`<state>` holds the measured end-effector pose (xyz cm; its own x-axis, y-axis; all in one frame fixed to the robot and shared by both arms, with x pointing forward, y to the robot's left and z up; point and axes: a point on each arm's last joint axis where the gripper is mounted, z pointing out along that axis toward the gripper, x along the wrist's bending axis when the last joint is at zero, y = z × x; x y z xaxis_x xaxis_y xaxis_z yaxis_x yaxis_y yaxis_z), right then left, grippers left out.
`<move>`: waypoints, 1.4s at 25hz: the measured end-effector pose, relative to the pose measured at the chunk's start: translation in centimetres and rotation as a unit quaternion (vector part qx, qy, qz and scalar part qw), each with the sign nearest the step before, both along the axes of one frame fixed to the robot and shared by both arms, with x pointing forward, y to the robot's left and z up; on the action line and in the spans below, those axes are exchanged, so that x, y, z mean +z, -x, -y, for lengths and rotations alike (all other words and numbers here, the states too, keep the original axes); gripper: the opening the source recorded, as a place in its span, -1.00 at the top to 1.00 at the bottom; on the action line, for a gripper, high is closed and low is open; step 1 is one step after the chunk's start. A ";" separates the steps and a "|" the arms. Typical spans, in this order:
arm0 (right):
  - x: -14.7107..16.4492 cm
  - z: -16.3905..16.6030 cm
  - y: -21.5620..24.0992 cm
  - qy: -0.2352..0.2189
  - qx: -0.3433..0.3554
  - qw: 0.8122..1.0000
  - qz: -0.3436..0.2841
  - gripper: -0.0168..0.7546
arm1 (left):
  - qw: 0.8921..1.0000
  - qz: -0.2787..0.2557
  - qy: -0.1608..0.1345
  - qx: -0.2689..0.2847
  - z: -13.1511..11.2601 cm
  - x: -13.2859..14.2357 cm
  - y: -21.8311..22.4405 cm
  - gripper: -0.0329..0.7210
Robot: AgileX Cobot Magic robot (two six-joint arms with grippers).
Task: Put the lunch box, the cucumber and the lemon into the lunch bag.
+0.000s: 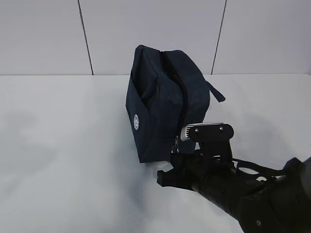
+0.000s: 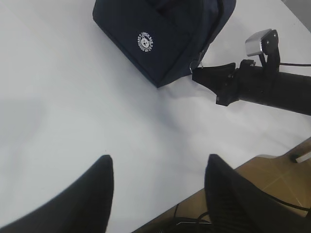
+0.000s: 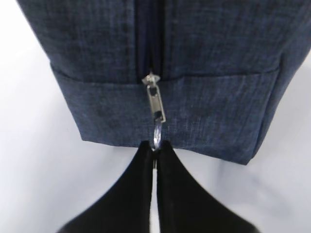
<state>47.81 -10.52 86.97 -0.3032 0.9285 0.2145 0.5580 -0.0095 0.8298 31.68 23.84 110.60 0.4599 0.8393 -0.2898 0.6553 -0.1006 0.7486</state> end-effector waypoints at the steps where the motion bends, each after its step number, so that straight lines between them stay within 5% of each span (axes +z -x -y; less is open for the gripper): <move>1: 0.0 0.0 0.0 0.001 0.001 1.000 0.000 0.94 | 1.000 0.000 0.000 0.000 0.0 0.0 0.0 -0.24; 35: 0.5 0.0 -0.5 0.000 0.000 0.999 0.054 0.93 | 1.000 0.000 0.000 0.000 0.0 0.0 0.0 -0.24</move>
